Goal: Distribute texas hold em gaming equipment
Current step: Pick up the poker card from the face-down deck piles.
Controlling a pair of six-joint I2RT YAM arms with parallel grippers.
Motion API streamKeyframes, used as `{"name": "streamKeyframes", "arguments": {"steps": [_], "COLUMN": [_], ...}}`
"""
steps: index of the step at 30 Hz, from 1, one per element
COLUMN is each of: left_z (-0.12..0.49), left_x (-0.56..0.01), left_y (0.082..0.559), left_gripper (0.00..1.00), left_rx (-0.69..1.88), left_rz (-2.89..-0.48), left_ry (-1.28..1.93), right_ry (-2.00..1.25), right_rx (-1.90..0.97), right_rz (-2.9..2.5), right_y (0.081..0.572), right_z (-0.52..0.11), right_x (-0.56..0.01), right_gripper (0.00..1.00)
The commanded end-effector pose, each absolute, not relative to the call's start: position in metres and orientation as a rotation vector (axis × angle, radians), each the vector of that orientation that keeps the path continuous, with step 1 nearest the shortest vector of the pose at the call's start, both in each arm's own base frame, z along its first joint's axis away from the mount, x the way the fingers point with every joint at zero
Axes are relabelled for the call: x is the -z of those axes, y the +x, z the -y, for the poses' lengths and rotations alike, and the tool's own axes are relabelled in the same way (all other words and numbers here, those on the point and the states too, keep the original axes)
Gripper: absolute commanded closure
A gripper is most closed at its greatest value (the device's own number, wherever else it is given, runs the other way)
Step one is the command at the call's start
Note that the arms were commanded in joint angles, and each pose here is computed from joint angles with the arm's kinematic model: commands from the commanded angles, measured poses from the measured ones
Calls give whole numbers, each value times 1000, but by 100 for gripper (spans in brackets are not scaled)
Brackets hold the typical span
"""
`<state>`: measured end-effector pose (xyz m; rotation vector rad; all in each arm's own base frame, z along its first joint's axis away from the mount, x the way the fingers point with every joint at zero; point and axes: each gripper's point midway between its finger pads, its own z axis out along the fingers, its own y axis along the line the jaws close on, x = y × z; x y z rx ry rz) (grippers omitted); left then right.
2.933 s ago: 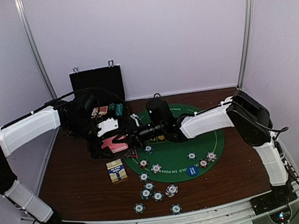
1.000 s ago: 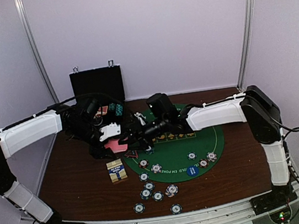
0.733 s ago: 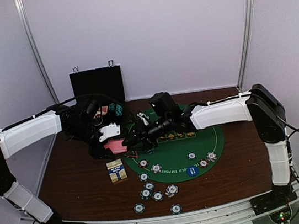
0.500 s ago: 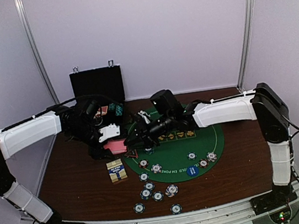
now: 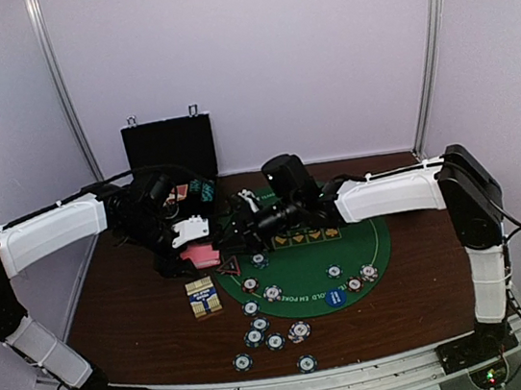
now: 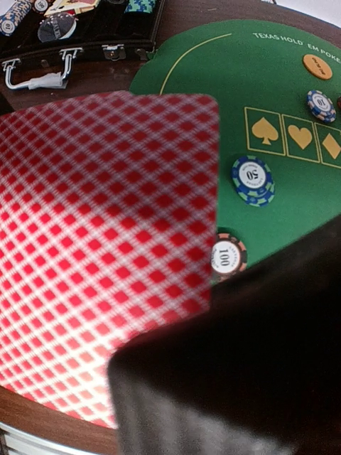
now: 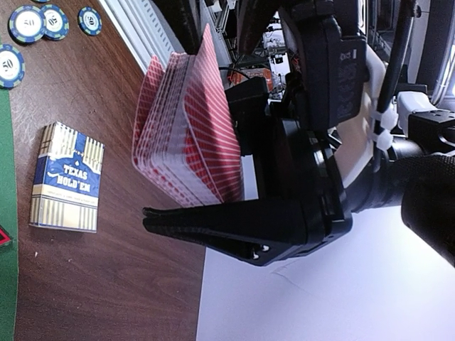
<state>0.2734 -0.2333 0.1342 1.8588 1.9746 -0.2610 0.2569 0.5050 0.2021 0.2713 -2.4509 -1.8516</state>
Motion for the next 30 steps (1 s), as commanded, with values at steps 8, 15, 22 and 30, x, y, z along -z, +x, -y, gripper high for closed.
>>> {"name": "streamKeyframes", "arguments": {"steps": [8, 15, 22, 30], "left_z": [238, 237, 231, 220], "left_x": [-145, -145, -143, -142], "left_y": [282, 282, 283, 288], "left_gripper": [65, 66, 68, 68], "left_rx": [246, 237, 207, 185], "left_rz": [-1931, -1933, -1968, -2012], "left_ry": [1813, 1812, 1799, 1766], "right_ry": [265, 249, 220, 162], "right_rx": [1925, 1939, 1930, 1894], "right_rz": [2364, 2345, 2390, 2468], "right_y": [256, 258, 271, 294], "right_z": [-519, -525, -501, -458], "right_x": [-207, -205, -205, -200], "right_gripper": [83, 94, 100, 100]}}
